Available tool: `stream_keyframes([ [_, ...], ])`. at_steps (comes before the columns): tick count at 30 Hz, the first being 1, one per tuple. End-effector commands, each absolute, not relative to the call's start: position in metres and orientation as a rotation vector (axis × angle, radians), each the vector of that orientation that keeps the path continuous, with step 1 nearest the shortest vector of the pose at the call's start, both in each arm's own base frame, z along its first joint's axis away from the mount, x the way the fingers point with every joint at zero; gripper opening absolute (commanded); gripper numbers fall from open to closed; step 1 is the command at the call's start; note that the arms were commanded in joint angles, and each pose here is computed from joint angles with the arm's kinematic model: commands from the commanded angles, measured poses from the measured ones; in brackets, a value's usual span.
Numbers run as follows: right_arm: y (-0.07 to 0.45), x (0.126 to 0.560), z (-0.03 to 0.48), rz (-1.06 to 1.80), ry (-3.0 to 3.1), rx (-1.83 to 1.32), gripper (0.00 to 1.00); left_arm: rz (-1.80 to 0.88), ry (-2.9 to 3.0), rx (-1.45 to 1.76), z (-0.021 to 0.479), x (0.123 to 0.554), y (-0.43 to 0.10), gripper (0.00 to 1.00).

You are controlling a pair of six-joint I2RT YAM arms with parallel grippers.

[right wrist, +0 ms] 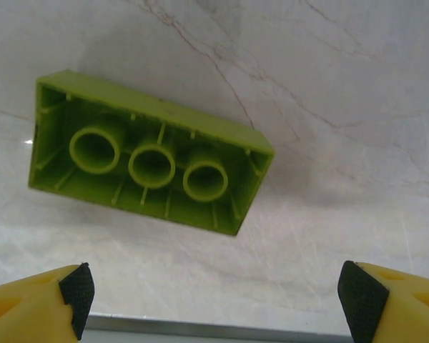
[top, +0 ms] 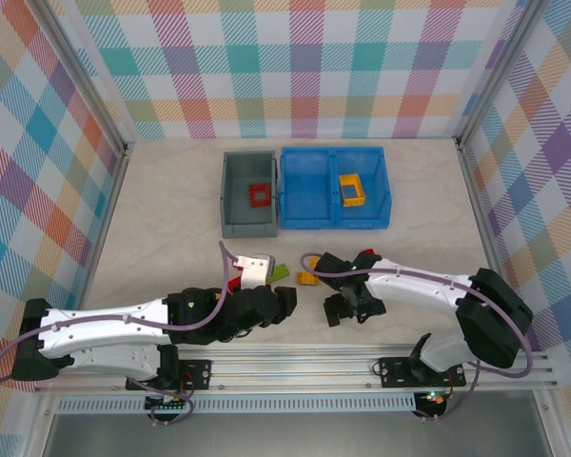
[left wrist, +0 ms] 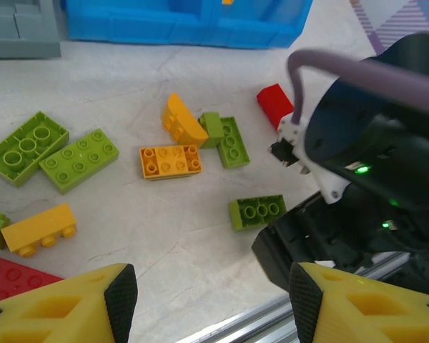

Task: Sort the legos into containers by color

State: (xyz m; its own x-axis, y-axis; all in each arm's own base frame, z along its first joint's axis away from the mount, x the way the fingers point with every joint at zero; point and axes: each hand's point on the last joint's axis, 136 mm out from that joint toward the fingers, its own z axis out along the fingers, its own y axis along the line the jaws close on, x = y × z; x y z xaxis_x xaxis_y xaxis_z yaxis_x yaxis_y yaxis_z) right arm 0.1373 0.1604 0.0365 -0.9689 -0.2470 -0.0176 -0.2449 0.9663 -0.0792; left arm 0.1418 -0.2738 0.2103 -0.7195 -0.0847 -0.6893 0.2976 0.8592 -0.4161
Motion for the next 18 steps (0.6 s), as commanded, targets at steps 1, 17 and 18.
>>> stream_keyframes([
  [1, 0.170, 0.164, 0.035, -0.125, 3.032, -0.411, 0.90, -0.708, 2.246, 0.117, 0.216, 0.140, -0.273, 0.61],
  [17, 0.172, 0.199, 0.017, -0.028, 3.087, -0.273, 0.57, -0.758, 2.265, 0.110, 0.209, 0.131, -0.274, 0.61],
  [18, 0.172, 0.196, 0.018, -0.005, 3.086, -0.258, 0.55, -0.763, 2.268, 0.111, 0.208, 0.131, -0.275, 0.61],
])
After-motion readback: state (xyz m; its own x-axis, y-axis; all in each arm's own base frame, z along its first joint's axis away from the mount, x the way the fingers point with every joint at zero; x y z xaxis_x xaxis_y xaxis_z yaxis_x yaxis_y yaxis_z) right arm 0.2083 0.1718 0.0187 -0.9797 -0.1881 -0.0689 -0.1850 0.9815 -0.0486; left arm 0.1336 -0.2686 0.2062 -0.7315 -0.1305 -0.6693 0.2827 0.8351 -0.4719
